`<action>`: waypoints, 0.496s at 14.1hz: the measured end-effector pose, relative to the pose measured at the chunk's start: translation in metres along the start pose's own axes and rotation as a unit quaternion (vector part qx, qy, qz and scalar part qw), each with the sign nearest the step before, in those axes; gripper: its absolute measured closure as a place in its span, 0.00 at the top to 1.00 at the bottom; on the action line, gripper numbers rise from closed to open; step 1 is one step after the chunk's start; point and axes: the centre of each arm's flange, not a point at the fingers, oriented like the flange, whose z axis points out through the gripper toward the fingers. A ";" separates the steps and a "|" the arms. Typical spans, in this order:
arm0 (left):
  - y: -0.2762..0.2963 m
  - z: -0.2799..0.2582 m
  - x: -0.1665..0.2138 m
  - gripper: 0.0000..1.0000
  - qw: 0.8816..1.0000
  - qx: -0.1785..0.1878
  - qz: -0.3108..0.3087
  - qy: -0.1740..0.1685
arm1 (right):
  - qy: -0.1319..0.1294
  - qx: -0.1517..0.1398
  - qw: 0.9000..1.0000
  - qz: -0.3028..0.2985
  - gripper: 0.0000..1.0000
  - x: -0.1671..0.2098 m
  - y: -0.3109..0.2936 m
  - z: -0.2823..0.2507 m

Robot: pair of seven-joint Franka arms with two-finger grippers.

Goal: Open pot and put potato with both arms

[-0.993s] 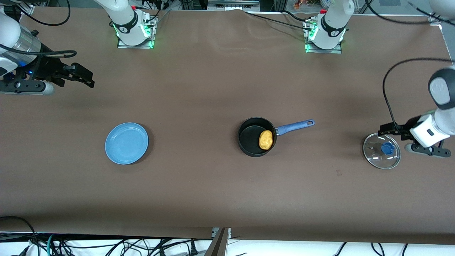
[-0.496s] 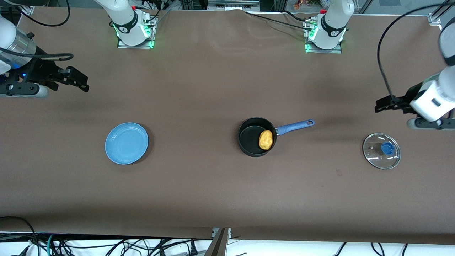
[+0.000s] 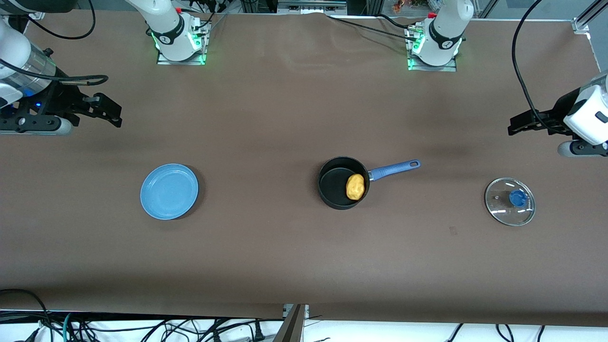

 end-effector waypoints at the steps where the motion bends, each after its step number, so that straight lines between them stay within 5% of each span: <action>1: 0.001 0.000 0.000 1.00 1.000 0.000 0.001 0.000 | 0.000 0.000 1.000 0.003 1.00 0.001 0.003 0.001; 7: 0.007 -0.006 0.001 1.00 1.000 0.000 0.006 0.005 | -0.009 0.047 0.998 0.051 1.00 0.018 0.048 0.019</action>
